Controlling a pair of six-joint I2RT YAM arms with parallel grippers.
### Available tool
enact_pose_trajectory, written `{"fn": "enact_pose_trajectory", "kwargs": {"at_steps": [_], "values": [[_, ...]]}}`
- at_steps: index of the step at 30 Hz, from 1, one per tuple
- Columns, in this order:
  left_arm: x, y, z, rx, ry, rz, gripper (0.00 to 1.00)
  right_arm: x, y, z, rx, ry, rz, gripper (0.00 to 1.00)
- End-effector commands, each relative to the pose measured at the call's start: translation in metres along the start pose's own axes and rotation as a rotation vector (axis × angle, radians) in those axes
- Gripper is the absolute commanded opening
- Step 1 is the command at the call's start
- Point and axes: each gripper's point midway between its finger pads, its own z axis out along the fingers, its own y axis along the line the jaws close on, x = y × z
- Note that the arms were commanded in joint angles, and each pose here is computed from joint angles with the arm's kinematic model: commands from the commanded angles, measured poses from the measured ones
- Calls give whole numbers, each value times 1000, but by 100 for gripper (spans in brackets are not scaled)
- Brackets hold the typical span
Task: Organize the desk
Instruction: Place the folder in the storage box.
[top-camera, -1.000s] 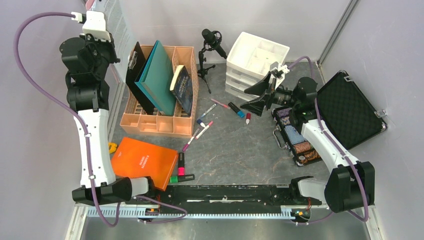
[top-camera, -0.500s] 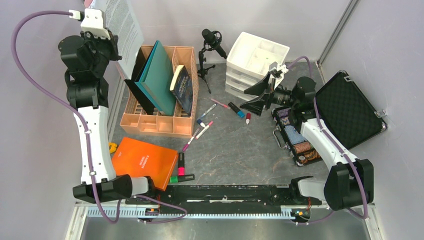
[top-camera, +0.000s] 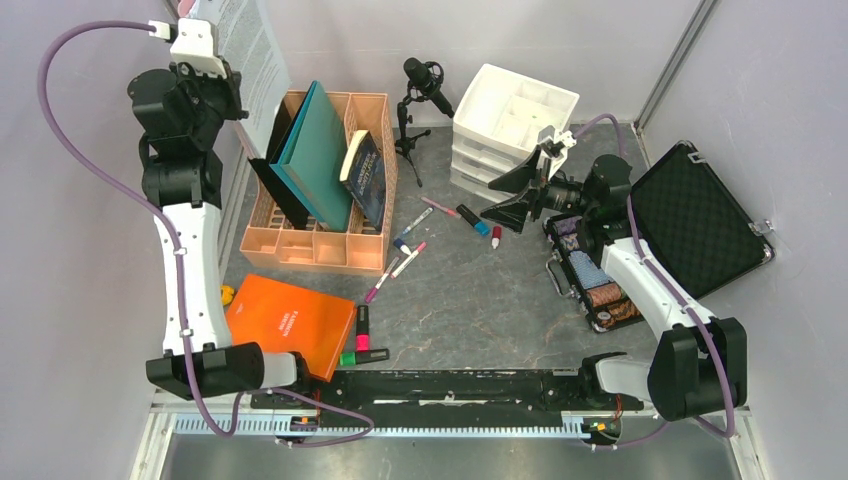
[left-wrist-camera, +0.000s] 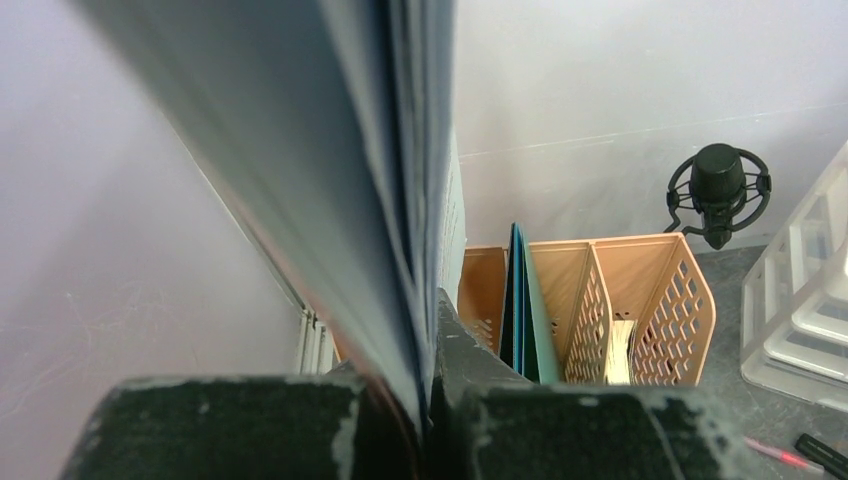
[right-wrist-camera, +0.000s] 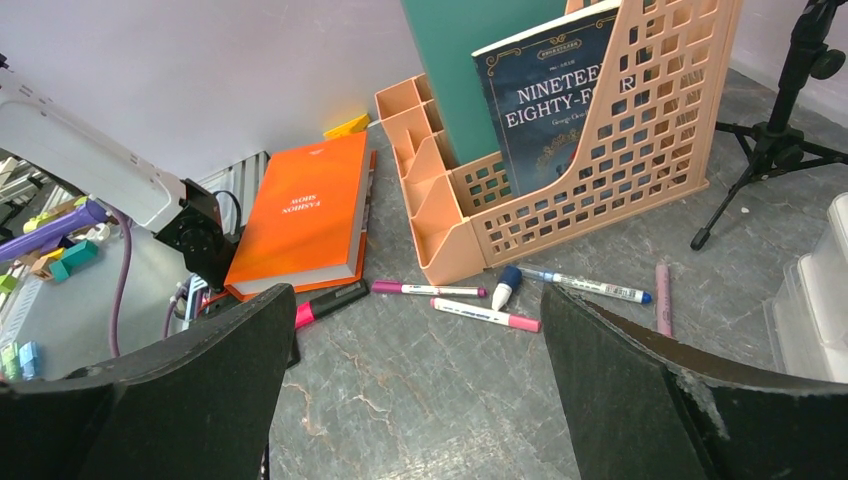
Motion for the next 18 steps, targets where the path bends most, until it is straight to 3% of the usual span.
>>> {"fn": "enact_pose_trajectory", "kwargs": {"at_steps": [1, 18], "values": [[-25, 2, 5, 0, -111, -15, 2, -4, -1, -1, -5, -14, -38, 98], [43, -6, 13, 18, -38, -9, 2, 1, -3, -2, -8, -7, -27, 98]]}}
